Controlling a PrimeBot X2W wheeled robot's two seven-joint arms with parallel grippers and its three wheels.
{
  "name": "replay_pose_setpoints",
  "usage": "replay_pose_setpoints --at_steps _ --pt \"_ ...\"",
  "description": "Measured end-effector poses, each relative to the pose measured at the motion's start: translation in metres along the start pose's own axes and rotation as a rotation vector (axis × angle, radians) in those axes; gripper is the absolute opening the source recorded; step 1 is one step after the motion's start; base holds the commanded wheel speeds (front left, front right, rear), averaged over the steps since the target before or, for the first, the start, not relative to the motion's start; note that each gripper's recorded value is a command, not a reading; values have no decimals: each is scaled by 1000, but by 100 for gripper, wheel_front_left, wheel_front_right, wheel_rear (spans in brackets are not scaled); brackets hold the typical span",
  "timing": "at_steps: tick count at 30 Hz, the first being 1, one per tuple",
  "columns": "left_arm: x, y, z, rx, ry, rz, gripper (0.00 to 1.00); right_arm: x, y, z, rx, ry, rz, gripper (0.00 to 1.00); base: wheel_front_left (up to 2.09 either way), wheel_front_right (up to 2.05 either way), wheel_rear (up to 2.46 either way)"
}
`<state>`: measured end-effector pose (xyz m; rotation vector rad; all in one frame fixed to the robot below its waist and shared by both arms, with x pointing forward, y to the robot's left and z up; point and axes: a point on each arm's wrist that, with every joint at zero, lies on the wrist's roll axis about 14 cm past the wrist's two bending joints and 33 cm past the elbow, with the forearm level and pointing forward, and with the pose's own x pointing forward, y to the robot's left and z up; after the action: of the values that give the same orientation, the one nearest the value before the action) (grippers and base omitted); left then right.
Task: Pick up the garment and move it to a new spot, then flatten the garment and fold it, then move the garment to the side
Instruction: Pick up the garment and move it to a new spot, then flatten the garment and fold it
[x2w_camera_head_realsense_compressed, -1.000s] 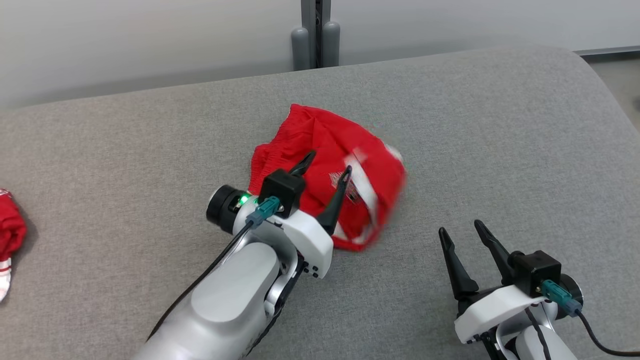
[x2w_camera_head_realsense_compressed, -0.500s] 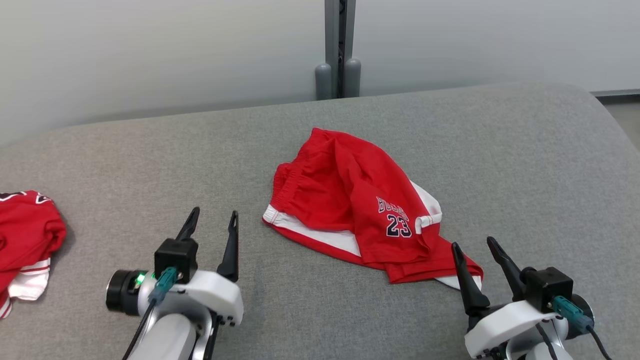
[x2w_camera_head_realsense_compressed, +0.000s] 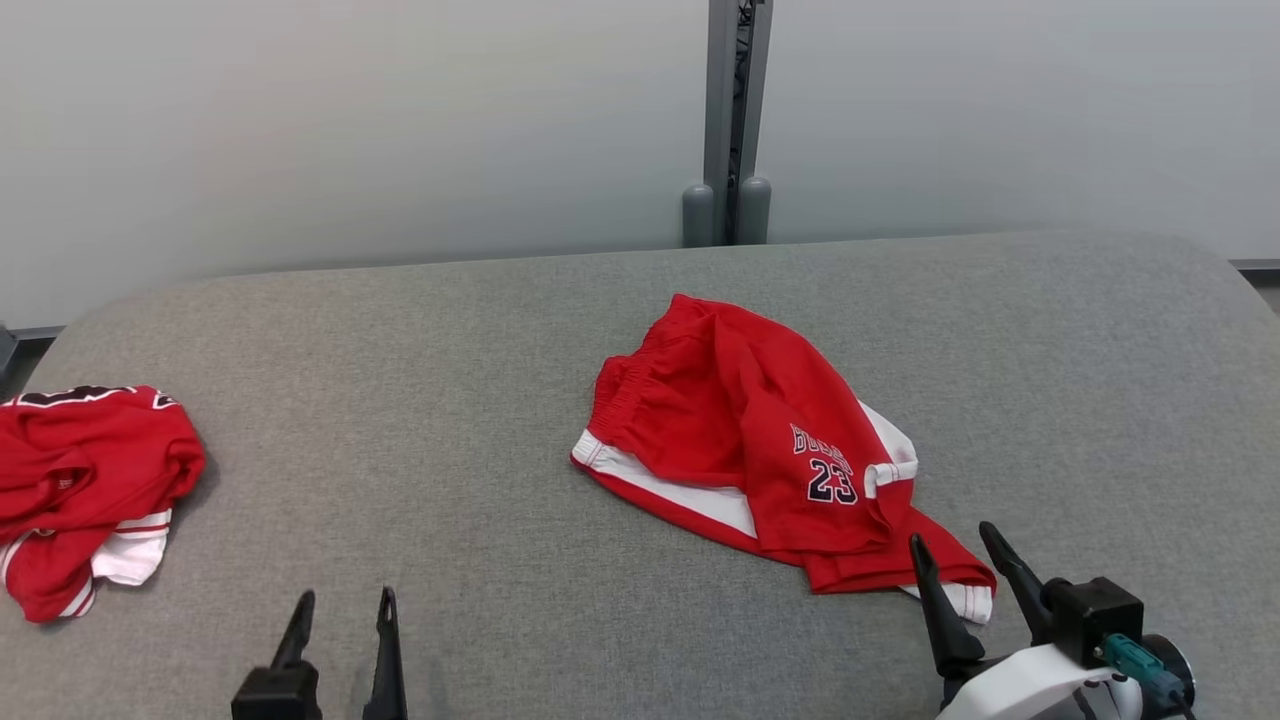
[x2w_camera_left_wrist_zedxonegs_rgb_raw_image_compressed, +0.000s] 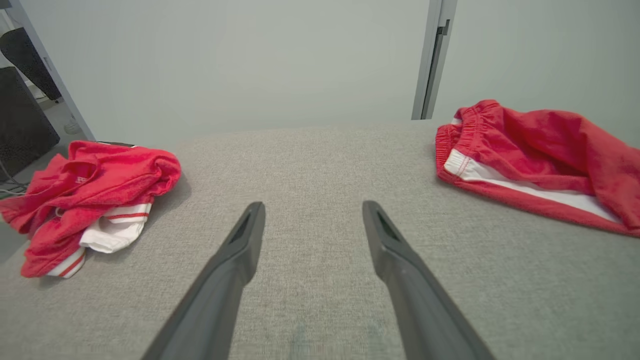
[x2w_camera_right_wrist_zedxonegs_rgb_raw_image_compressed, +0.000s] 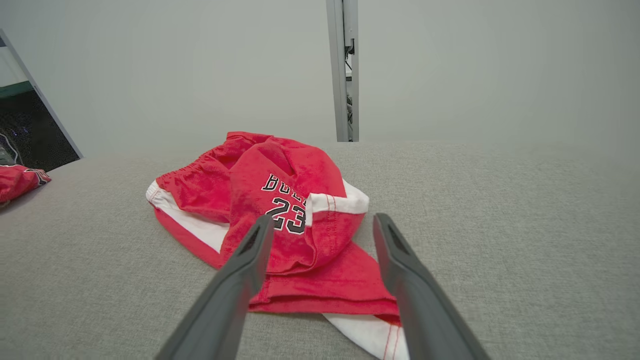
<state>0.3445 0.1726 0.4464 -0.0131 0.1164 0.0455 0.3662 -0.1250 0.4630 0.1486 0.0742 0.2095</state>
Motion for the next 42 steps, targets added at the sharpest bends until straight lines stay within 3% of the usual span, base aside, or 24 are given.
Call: replay_pose_setpoints --at_steps 10,22,23,24,25,26,29,34,42 --pt "-20 6 -23 -21 62 19 100 9 17 -13 -3 44 58 100 0 0 0" --pt "-15 20 -35 -27 107 68 100 43 4 -53 23 173 27 100 0 0 0" --pt "-14 21 -35 -27 108 72 100 45 5 -56 32 182 27 95 0 0 0" --pt "-14 22 -36 -28 111 75 100 46 5 -59 40 191 26 65 0 0 0" --pt "-14 23 -37 -32 115 79 100 47 5 -61 44 198 25 27 0 0 0" --pt "-15 24 -39 -38 121 82 100 49 5 -62 47 203 24 0 0 0 0" --pt "-12 24 -37 -47 116 86 100 56 3 -58 68 185 13 0 0 0 0" --pt "-2 21 -29 -48 91 75 100 83 -2 -15 101 47 1 0 0 0 0" --pt "10 8 -25 -52 83 33 100 138 -31 59 1 -136 -9 0 0 0 0"
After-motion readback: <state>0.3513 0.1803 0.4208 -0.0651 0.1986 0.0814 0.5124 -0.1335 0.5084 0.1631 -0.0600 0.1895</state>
